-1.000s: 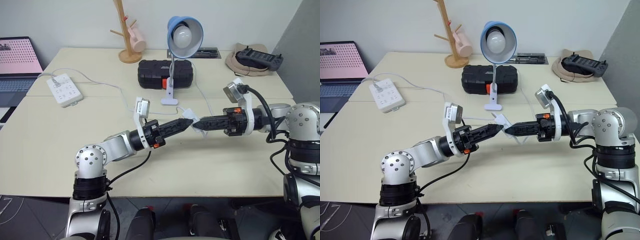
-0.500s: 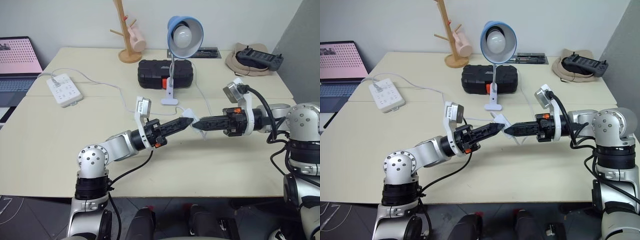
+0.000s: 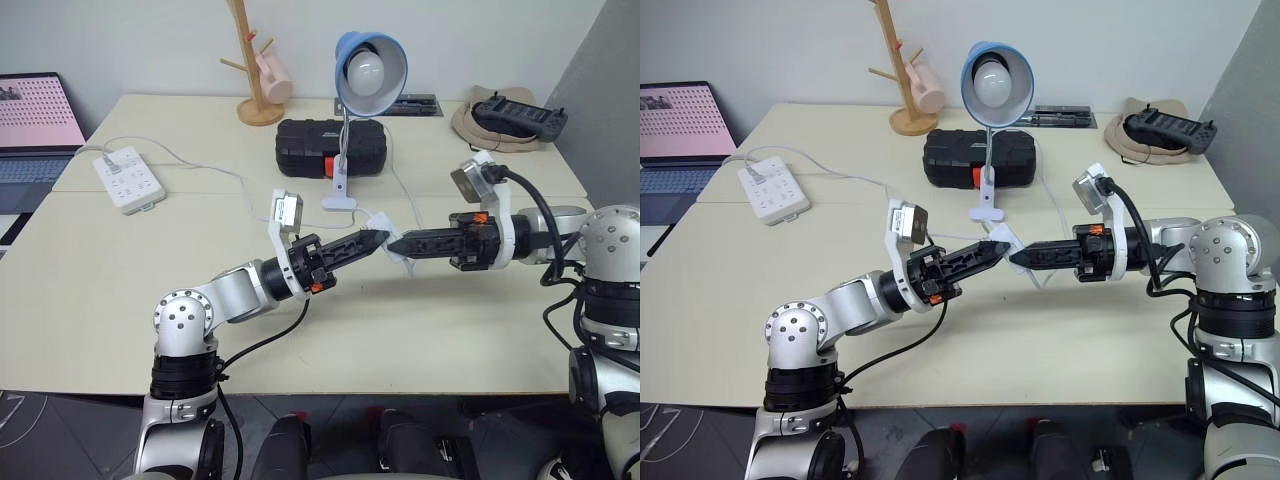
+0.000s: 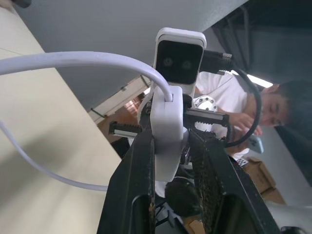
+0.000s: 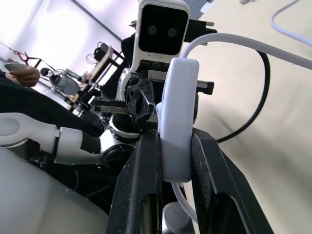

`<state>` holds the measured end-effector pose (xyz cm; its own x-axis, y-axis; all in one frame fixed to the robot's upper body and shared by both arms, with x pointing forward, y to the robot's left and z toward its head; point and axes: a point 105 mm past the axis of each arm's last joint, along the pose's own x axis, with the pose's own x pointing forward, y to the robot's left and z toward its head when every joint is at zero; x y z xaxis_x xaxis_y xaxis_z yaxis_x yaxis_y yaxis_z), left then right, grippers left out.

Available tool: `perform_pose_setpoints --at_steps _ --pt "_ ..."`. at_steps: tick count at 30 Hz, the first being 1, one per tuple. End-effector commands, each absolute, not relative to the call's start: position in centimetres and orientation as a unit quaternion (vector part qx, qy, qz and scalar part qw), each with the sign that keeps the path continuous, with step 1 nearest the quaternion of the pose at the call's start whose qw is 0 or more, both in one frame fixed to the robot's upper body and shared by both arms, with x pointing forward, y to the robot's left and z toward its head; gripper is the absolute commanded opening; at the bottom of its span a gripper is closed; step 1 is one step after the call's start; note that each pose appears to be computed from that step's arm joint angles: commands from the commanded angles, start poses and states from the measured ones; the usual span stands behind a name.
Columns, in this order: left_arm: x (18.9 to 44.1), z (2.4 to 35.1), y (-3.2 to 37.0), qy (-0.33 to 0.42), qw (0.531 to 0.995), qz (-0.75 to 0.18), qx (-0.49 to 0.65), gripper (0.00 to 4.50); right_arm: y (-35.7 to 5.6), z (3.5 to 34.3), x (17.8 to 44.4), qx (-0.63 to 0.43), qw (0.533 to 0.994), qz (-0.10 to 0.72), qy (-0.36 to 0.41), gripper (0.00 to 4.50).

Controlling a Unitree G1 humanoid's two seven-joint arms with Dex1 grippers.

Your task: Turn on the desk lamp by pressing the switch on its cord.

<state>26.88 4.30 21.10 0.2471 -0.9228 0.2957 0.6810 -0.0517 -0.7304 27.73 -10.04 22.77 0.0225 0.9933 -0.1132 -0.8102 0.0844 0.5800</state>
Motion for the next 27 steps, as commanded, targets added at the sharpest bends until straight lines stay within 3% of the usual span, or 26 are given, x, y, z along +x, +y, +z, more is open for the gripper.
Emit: perform_pose_setpoints --at_steps 1,20,22,25,27 --pt "25.2 23.5 4.3 0.125 0.643 -0.629 -0.418 0.68 -9.4 24.3 26.2 0.142 0.677 0.681 0.241 0.43" --pt "24.2 23.4 4.5 0.157 0.614 -0.635 -0.441 0.45 -9.2 24.4 26.0 0.127 0.676 0.687 0.237 0.43" --pt "24.7 22.5 4.1 0.166 0.645 -0.62 -0.415 0.45 -9.3 24.3 26.0 0.126 0.677 0.685 0.238 0.43" --pt "24.9 22.8 4.3 0.155 0.65 -0.621 -0.41 0.45 -9.5 24.2 26.0 0.126 0.678 0.683 0.241 0.43" --pt "25.0 23.0 4.5 0.149 0.645 -0.622 -0.417 1.18 -9.5 24.1 26.1 0.127 0.679 0.682 0.241 0.43"
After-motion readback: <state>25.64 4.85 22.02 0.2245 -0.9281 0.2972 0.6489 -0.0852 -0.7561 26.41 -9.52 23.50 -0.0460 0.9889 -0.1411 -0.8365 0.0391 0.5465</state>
